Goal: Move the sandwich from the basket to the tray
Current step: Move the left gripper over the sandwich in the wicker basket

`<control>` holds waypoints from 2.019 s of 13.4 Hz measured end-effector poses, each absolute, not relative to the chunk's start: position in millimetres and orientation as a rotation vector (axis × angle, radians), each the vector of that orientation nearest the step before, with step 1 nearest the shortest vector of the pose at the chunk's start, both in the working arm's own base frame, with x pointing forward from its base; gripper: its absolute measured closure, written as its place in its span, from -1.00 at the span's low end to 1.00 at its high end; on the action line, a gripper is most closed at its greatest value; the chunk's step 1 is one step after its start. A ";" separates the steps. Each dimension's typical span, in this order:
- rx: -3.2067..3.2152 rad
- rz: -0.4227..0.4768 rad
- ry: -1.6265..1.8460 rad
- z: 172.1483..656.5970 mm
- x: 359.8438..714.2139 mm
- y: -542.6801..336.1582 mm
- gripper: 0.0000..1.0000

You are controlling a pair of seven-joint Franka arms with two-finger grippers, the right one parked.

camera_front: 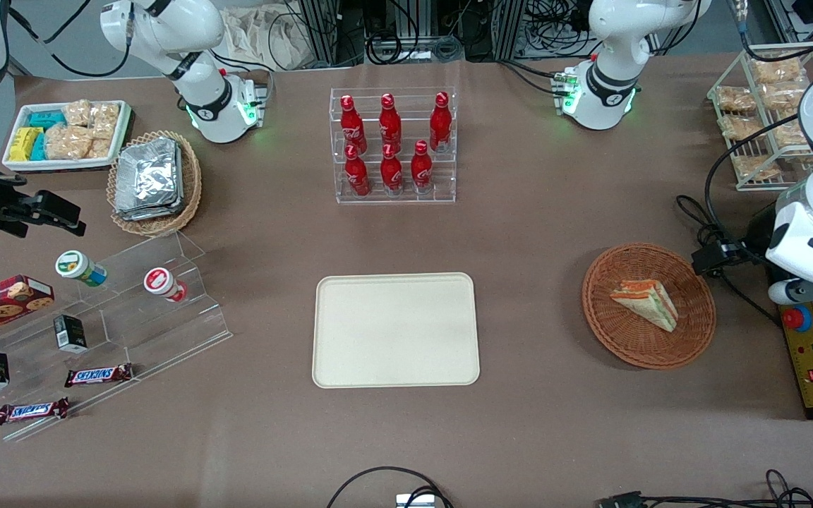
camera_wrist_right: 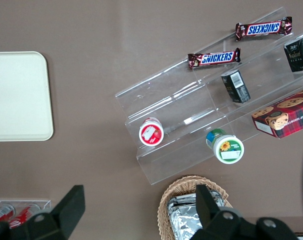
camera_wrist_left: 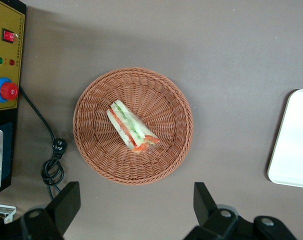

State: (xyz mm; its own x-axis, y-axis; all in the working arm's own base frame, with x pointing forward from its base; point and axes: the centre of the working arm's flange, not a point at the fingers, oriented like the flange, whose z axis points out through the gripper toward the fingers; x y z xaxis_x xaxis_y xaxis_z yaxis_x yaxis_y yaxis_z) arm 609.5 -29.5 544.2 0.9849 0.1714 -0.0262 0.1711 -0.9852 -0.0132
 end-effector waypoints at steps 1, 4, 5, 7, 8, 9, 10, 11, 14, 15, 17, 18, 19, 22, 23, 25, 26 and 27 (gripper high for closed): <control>-3.116 0.049 -0.299 542.7 609.7 -29.2 -1.00; -3.097 0.060 -0.448 539.6 610.4 -29.9 -1.00; -3.094 0.061 -0.466 539.5 610.3 -29.7 -1.00; -3.082 0.105 -0.492 535.6 607.8 -28.9 -1.00; -3.069 0.141 -0.520 531.2 605.7 -28.4 -1.00; -3.055 0.160 -0.575 526.4 605.6 -27.9 -1.00; -3.039 0.170 -0.638 519.4 606.6 -26.3 -1.00; -3.024 0.167 -0.704 509.6 607.9 -22.1 -1.00; -2.985 0.145 -0.864 468.8 607.0 -3.2 -1.00; -2.972 0.145 -0.909 453.7 604.4 1.1 -1.00; -2.905 0.179 -1.063 427.1 596.6 6.8 -1.00; -2.880 0.192 -1.114 416.0 593.1 8.1 -1.00; -2.864 0.200 -1.145 406.7 590.2 8.5 -1.00; -2.820 0.226 -1.220 391.0 584.7 8.5 -1.00; -2.807 0.227 -1.247 386.3 584.8 8.4 -1.00; -2.788 0.208 -1.321 372.5 590.1 8.5 -1.00; -2.778 0.208 -1.351 364.3 592.7 8.7 -1.00; -2.771 0.215 -1.369 355.8 594.6 8.9 -1.00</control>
State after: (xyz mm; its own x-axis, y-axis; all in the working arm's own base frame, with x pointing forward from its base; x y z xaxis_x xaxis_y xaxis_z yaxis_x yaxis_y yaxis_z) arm 594.6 8.9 355.8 0.6001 0.7930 -0.1052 0.7871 -0.6088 -0.0996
